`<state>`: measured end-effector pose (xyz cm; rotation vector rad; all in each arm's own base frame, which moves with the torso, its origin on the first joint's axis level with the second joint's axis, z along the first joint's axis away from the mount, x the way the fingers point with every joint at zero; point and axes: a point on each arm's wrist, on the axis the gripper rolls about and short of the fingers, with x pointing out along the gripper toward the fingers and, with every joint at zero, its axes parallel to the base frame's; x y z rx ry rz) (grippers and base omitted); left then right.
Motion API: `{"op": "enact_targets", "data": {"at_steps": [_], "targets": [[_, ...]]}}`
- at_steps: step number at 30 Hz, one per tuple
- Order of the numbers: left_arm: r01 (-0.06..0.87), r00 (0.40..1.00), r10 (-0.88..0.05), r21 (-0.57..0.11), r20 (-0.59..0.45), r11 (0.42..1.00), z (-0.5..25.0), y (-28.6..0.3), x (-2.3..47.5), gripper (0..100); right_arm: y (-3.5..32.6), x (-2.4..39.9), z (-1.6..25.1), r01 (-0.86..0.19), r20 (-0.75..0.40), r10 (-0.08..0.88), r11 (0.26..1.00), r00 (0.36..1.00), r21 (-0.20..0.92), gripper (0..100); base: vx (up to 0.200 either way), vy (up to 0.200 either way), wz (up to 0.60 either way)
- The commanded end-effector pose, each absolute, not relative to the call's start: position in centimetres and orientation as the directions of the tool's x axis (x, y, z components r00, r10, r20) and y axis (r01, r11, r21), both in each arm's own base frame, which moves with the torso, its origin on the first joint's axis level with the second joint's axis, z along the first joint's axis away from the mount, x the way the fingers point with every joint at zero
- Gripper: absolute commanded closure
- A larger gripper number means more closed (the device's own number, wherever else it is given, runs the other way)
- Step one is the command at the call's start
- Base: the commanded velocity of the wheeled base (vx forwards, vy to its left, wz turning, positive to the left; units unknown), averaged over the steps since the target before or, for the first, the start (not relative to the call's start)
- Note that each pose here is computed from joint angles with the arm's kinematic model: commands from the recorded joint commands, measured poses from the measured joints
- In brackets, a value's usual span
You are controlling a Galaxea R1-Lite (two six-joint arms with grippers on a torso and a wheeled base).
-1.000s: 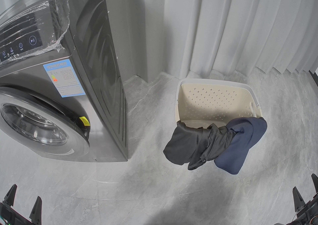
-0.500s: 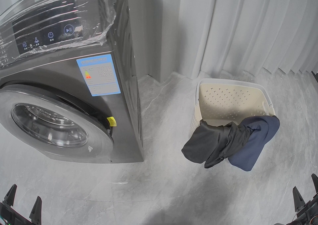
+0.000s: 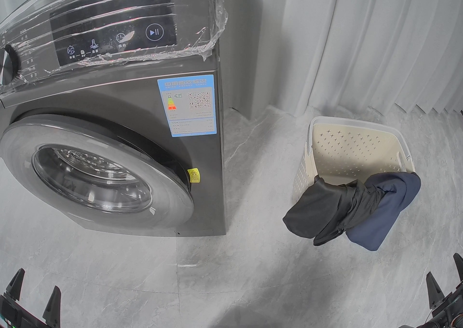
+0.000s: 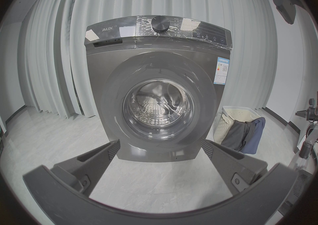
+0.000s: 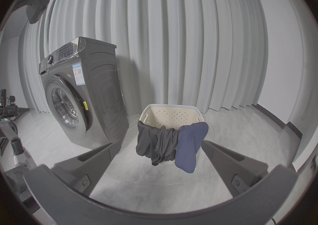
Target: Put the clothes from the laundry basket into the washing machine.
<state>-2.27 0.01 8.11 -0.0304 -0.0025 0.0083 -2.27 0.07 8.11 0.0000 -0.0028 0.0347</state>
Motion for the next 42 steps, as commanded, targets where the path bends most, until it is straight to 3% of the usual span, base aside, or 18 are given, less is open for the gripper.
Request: {"op": "enact_targets", "data": {"at_steps": [1,39,42], "targets": [[-0.009,1.0,0.009,-0.031,0.002,0.999,7.58,0.01,-2.27,0,0.07,-2.21,7.6,-0.035,-0.006,0.035,0.999,0.999,0.0,0,0.0,0.2,0.0],[-0.011,1.0,0.011,-0.028,0.002,1.0,7.58,0.02,-2.27,0,0.07,-2.2,7.6,-0.035,-0.008,0.035,0.999,0.999,0.0,0,0.0,0.2,0.0],[-0.011,1.0,0.011,-0.026,0.002,1.0,7.58,0.02,-2.27,0,0.07,-2.2,7.6,-0.035,-0.008,0.035,0.999,0.999,0.0,0,0.0,0.0,0.0]]}}
